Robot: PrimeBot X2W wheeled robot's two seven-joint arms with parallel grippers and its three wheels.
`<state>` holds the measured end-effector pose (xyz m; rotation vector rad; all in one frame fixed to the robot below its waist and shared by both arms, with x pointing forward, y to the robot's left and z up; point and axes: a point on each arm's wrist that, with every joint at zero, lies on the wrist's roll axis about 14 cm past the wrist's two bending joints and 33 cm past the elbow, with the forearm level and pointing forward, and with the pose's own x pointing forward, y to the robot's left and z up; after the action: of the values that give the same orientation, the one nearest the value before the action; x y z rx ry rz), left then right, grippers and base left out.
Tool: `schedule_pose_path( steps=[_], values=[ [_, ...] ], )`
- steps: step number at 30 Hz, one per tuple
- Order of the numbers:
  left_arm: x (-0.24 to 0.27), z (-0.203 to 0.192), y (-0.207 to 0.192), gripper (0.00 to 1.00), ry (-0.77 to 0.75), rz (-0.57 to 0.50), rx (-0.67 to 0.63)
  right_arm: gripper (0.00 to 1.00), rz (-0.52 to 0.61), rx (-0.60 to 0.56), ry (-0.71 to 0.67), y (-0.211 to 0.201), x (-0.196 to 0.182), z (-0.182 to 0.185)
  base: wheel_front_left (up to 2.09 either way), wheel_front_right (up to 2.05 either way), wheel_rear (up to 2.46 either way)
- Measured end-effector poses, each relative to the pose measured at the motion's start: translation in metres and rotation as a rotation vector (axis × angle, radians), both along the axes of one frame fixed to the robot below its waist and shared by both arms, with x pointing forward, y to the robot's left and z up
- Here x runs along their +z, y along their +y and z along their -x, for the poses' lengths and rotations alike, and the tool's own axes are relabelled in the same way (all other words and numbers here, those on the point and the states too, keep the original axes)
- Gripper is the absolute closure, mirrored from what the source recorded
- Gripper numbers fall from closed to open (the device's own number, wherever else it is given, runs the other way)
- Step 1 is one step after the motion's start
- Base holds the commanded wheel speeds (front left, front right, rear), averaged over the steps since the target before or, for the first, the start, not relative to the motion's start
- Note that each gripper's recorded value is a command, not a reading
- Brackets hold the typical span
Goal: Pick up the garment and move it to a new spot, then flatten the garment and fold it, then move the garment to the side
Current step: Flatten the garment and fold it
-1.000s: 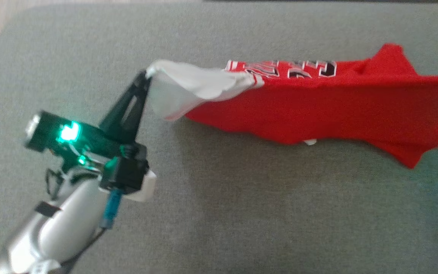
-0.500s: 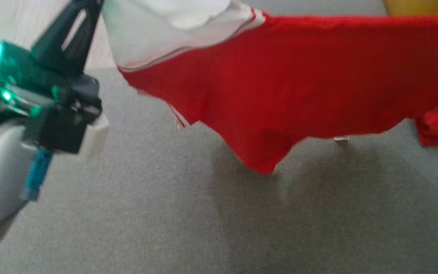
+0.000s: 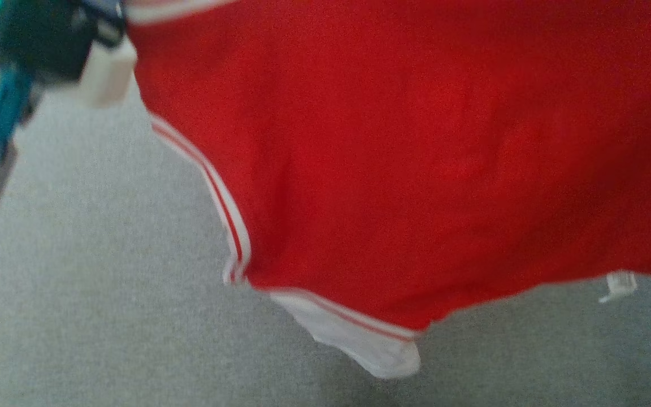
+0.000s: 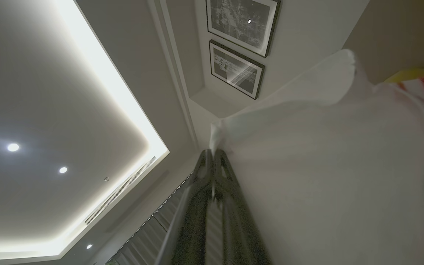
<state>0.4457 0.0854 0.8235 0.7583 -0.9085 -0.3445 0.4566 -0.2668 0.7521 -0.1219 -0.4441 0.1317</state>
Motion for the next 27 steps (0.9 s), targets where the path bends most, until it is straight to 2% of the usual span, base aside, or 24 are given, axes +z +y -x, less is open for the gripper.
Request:
schedule_pose_path(
  steps=[10,15,18,22,27],
  values=[
    [-0.002,-0.107,0.002,1.0,-0.034,-0.051,0.1,1.0,0.05,-0.083,-0.11,-0.006,0.0,-0.103,0.0,0.0,0.0],
    [0.0,-0.141,0.004,1.0,-0.082,-0.048,0.139,1.0,0.072,-0.118,-0.148,-0.01,-0.01,-0.142,0.0,0.0,0.0],
    [-0.011,-0.155,0.005,1.0,-0.075,-0.045,0.139,1.0,0.085,-0.115,-0.121,-0.007,-0.033,-0.161,0.0,0.0,0.0],
    [-0.059,-0.167,0.001,1.0,-0.015,-0.072,0.118,1.0,0.093,-0.096,-0.032,0.001,-0.082,-0.185,0.0,0.0,0.0],
    [-0.17,-0.173,0.023,1.0,0.182,-0.084,0.155,1.0,0.094,-0.05,0.091,0.019,-0.151,-0.204,0.0,0.0,0.0]
  ],
)
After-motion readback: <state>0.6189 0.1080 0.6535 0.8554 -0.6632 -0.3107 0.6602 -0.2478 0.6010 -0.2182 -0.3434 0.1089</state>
